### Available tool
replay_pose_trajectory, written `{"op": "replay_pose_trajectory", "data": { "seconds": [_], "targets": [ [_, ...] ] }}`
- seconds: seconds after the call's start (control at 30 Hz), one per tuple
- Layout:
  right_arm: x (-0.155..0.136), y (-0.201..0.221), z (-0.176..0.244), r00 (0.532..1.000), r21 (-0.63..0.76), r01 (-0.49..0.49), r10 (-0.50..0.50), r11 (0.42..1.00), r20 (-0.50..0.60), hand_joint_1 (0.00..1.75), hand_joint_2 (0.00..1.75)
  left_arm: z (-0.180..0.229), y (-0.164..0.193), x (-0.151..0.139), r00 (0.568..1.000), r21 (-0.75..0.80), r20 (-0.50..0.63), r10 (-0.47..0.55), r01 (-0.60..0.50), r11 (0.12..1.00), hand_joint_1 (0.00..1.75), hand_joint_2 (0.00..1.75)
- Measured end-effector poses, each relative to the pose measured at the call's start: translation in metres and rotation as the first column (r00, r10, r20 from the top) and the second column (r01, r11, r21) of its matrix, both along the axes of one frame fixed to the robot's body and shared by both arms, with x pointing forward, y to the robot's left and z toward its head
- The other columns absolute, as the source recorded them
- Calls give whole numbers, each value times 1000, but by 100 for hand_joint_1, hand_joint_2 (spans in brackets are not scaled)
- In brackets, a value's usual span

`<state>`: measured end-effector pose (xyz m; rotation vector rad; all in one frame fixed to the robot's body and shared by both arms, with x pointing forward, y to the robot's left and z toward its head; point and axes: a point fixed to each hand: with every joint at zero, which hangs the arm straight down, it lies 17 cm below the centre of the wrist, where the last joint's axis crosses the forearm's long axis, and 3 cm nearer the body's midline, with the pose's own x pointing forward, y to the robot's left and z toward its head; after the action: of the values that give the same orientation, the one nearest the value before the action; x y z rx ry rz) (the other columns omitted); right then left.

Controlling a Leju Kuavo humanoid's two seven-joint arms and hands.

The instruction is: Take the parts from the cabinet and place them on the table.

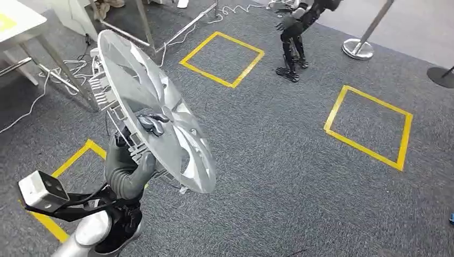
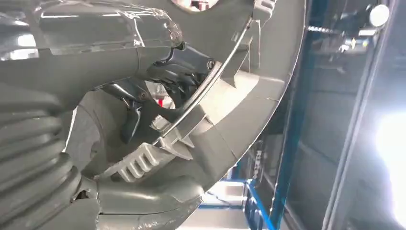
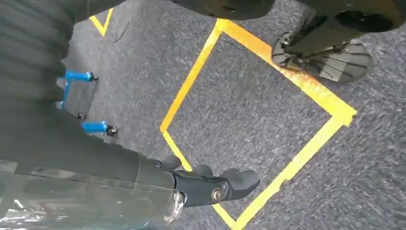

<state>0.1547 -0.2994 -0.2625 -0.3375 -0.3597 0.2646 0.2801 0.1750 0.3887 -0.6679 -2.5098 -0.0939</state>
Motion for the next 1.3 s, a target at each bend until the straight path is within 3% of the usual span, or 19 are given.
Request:
{"op": "replay_pose_trajectory", "data": {
  "seconds": [0.7, 1.3],
  "targets": [
    [-9, 14, -3, 1000, 27, -7, 7, 1000, -25, 0, 175, -5, -5, 9, 999, 40, -38, 12, -11, 999, 175, 175],
    [6, 14, 1, 1000, 24, -15, 15, 1000, 9, 0, 175, 9, -4, 12, 1000, 31, -6, 4, -4, 1000, 175, 175]
  ]
}}
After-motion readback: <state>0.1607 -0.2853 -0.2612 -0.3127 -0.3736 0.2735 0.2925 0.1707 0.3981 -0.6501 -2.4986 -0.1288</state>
